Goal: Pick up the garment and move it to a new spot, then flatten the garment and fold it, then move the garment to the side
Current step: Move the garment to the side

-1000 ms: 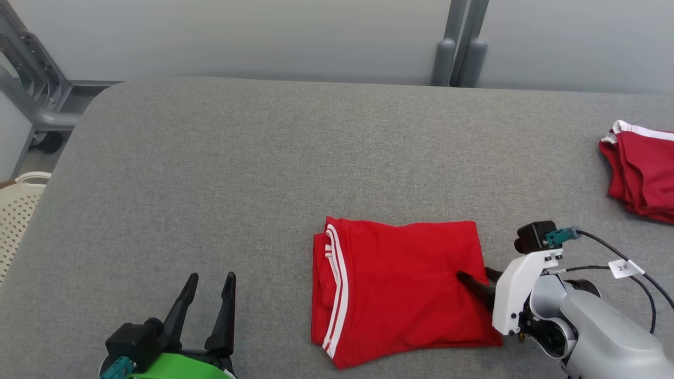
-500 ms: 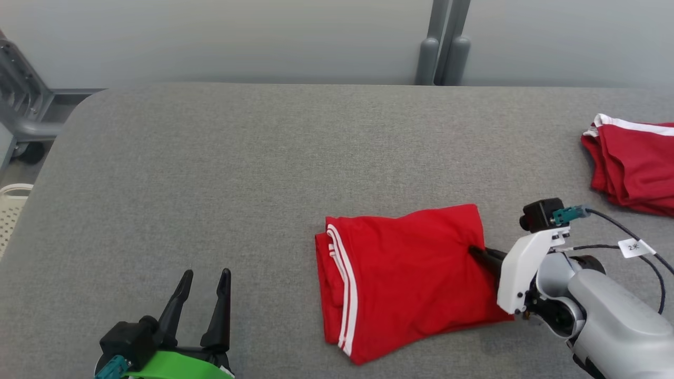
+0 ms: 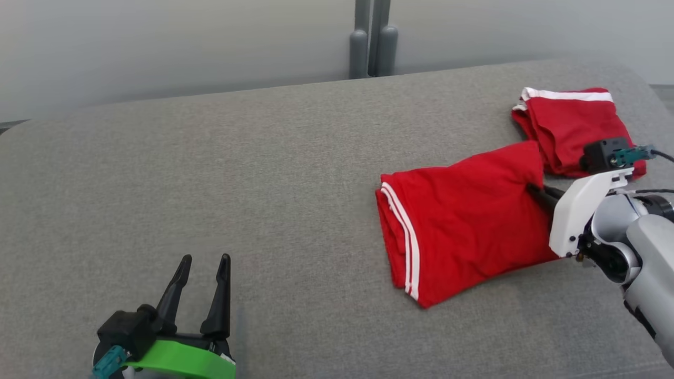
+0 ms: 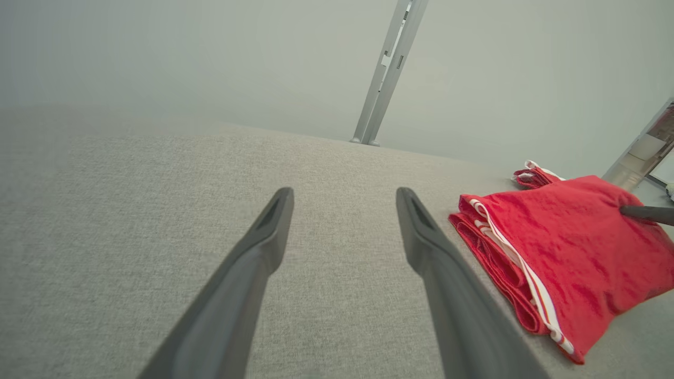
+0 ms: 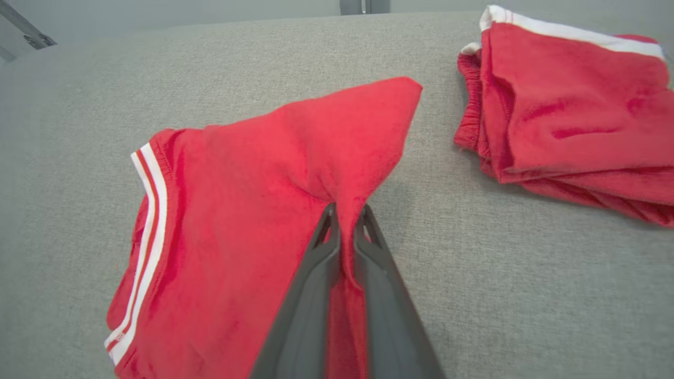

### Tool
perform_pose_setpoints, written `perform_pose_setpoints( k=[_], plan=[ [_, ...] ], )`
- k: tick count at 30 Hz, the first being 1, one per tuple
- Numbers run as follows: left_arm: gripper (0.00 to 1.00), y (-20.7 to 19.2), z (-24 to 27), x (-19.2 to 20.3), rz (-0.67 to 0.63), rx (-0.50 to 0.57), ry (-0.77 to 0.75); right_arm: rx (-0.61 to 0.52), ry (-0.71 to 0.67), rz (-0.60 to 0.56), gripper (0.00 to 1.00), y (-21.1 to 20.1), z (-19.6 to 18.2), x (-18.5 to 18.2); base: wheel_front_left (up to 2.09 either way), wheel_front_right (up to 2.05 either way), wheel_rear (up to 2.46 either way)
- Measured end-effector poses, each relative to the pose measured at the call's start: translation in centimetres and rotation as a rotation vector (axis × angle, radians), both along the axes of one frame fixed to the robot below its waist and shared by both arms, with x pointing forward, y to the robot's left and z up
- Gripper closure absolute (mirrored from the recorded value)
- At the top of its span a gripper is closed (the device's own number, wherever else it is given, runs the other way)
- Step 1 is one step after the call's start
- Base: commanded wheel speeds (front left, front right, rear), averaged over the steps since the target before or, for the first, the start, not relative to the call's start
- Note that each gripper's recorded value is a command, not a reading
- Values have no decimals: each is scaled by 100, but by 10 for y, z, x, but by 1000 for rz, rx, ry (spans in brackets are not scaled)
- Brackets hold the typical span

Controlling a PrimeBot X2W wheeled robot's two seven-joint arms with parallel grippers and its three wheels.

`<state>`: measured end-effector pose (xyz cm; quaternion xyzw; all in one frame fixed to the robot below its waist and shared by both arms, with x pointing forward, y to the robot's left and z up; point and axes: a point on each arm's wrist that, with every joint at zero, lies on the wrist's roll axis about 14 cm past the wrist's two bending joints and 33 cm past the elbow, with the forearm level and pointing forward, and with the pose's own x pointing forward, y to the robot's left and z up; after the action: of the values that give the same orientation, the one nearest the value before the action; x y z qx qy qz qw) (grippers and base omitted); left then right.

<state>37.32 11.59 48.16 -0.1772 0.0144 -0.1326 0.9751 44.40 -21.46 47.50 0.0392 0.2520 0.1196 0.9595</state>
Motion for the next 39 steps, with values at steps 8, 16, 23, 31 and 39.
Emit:
perform_pose_setpoints(
  k=[8, 16, 23, 31, 39],
  plan=[
    [0, -34, 1, 20, -100, 3, -15, -55, -24, -129, 100, -57, 14, -9, 0, 0, 0],
    [0, -44, -8, 26, -128, -1, 9, -80, -22, -169, 100, -74, 18, -8, 0, 0, 0],
    [0, -34, -5, 24, -99, 3, 0, -84, -50, -117, 100, -53, 31, 1, 0, 0, 0],
    [0, -20, 1, 21, -54, 2, -15, -99, -106, -57, 100, -27, 57, 18, 0, 0, 0],
    [0, -16, -5, 25, -44, 5, 0, -141, -186, -46, 100, -18, 102, 55, 0, 0, 0]
  ],
)
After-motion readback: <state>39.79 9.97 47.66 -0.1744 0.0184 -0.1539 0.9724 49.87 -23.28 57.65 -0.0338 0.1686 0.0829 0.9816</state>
